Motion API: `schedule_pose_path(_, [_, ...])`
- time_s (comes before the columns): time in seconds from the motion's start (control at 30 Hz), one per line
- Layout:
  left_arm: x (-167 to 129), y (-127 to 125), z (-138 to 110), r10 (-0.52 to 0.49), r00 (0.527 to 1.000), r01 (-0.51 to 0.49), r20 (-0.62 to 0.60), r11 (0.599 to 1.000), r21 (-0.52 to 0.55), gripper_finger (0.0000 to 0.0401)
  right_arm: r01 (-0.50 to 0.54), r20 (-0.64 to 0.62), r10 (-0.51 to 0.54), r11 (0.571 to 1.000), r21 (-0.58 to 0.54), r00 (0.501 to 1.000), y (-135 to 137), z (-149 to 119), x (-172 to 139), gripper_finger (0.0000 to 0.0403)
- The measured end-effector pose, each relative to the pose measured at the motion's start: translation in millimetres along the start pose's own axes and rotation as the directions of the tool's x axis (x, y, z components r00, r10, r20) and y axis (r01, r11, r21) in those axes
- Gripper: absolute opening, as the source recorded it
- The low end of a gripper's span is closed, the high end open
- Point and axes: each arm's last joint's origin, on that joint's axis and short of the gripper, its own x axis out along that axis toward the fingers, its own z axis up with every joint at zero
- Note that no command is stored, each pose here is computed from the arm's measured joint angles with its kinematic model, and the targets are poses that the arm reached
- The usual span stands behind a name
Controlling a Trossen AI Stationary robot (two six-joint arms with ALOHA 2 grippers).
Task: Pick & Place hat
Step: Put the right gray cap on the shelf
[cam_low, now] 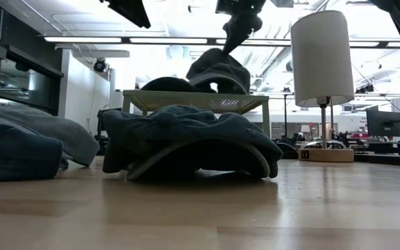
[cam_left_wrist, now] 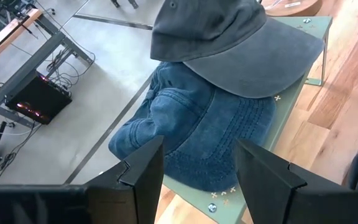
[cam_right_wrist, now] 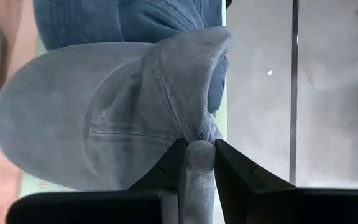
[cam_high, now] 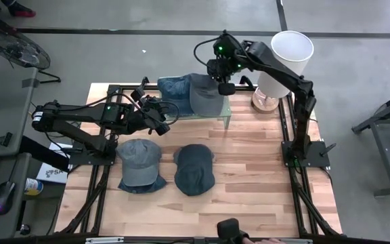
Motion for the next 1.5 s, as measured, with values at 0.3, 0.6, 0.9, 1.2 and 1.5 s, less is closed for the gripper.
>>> schedule_pose_path(0.3, [0.0, 0.0, 0.0, 0.000, 1.000, 0.000, 0.000, 1.000, 0.001, 0.0184, 0.019, 0.021, -0.018, 0.999, -0.032, 1.000, -4.1, 0.1, 0.3, 0.0050])
schedule_pose_path(0.6, [0.0, 0.0, 0.0, 0.000, 1.000, 0.000, 0.000, 1.000, 0.000, 0.0184, -0.003, -0.016, 0.002, 0.998, -0.055, 1.000, -5.1, -5.0, 3.9, 0.0050])
schedule_pose_path(0.9, [0.0, -0.2, 0.0, -0.004, 1.000, 0.004, -0.001, 1.000, -0.001, 0.0184, -0.008, -0.104, 0.004, 0.999, -0.036, 0.995, -5.1, -13.8, 2.9, 0.0050])
schedule_pose_path(1.2, [0.0, -0.3, -0.1, -0.009, 1.000, 0.009, -0.002, 1.000, -0.001, 0.0184, 0.026, -0.200, -0.031, 0.999, -0.031, 0.979, -3.8, -19.0, 1.5, 0.0050])
schedule_pose_path(1.5, [0.0, -0.3, -0.1, -0.008, 1.000, 0.008, -0.002, 1.000, 0.000, 0.0184, 0.005, -0.192, -0.010, 1.000, -0.026, 0.981, -1.7, -18.5, 0.8, 0.0050])
